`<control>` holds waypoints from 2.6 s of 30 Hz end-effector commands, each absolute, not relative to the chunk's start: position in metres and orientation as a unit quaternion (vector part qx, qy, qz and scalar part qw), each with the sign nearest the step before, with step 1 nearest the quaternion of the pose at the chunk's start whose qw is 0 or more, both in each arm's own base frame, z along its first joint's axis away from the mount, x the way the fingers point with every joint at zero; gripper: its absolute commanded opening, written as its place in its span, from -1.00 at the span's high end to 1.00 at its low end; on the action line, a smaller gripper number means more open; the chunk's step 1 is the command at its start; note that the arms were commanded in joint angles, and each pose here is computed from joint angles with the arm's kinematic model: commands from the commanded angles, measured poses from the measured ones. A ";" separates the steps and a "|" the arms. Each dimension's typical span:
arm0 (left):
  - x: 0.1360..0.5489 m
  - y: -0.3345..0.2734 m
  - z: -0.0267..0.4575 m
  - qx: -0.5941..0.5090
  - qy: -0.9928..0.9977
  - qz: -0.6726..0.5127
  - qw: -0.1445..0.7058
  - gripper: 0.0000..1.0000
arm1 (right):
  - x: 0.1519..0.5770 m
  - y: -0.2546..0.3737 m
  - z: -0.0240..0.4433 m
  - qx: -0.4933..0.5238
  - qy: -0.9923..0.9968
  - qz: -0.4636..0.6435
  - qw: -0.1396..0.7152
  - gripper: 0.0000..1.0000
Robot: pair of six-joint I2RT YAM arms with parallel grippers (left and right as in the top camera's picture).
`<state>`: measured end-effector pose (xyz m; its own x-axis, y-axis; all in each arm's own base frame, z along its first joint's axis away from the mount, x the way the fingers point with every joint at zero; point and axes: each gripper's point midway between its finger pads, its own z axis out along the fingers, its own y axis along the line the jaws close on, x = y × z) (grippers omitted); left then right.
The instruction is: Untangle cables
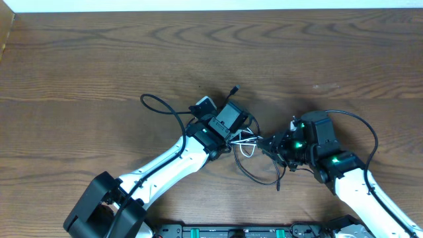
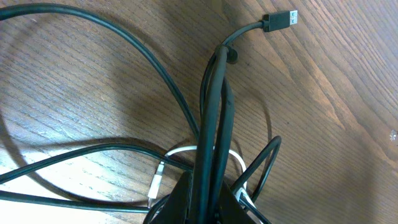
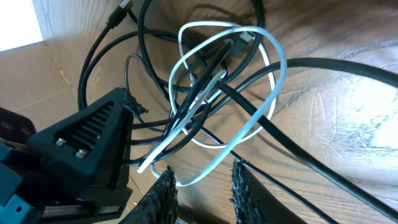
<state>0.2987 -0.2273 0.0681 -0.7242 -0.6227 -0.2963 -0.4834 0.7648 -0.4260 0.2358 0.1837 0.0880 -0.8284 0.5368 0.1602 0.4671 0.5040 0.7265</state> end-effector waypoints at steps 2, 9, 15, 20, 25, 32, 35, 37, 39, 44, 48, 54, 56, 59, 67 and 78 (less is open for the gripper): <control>0.304 -0.227 0.081 -0.313 0.906 -0.172 0.228 0.85 | 0.232 0.191 0.085 0.300 0.869 0.392 0.042 0.45; 0.303 -0.226 0.080 -0.313 0.907 -0.168 0.226 0.85 | 0.241 0.187 0.080 0.328 0.869 0.362 0.079 0.46; 0.303 -0.226 0.080 -0.313 0.907 -0.168 0.226 0.85 | 0.249 0.190 0.085 0.333 0.860 0.375 0.092 0.46; 0.303 -0.226 0.080 -0.313 0.907 -0.168 0.226 0.85 | 0.237 0.201 0.070 0.337 0.865 0.368 0.047 0.55; 0.303 -0.226 0.080 -0.313 0.907 -0.168 0.226 0.84 | 0.233 0.216 0.063 0.333 0.865 0.374 0.023 0.95; 0.303 -0.226 0.080 -0.292 0.914 -0.162 0.230 0.84 | 0.270 0.248 0.122 0.085 0.857 0.469 0.198 0.98; 0.303 -0.226 0.080 -0.278 0.918 -0.159 0.232 0.84 | 0.265 0.262 0.148 -0.022 0.828 0.510 0.234 0.97; 0.303 -0.226 0.080 -0.278 0.918 -0.159 0.233 0.85 | 0.256 0.264 0.164 -0.094 0.803 0.535 0.245 0.98; 0.303 -0.226 0.080 -0.279 0.918 -0.158 0.233 0.85 | 0.248 0.261 0.174 -0.140 0.784 0.552 0.248 0.98; 0.305 -0.223 0.080 -0.279 0.917 -0.153 0.240 0.85 | 0.260 0.230 0.192 -0.149 0.761 0.568 0.276 0.97; 0.300 -0.219 0.077 -0.276 0.922 -0.141 0.233 0.85 | 0.290 0.188 0.194 -0.093 0.769 0.546 0.320 0.97; 0.298 -0.217 0.075 -0.244 0.933 -0.126 0.234 0.85 | 0.321 0.130 0.196 -0.013 0.773 0.517 0.368 0.97; 0.298 -0.217 0.075 -0.227 0.937 -0.122 0.236 0.84 | 0.337 0.090 0.205 0.029 0.764 0.497 0.411 0.97; 0.300 -0.209 0.076 -0.217 0.938 -0.100 0.252 0.85 | 0.345 0.049 0.231 0.058 0.734 0.501 0.454 0.97; 0.322 -0.212 0.091 -0.204 0.922 -0.107 0.310 0.85 | 0.330 -0.002 0.281 0.045 0.692 0.515 0.504 0.90; 0.347 -0.303 0.191 0.041 0.853 -0.300 0.425 0.85 | 0.309 0.038 0.196 0.195 0.739 0.585 0.270 0.42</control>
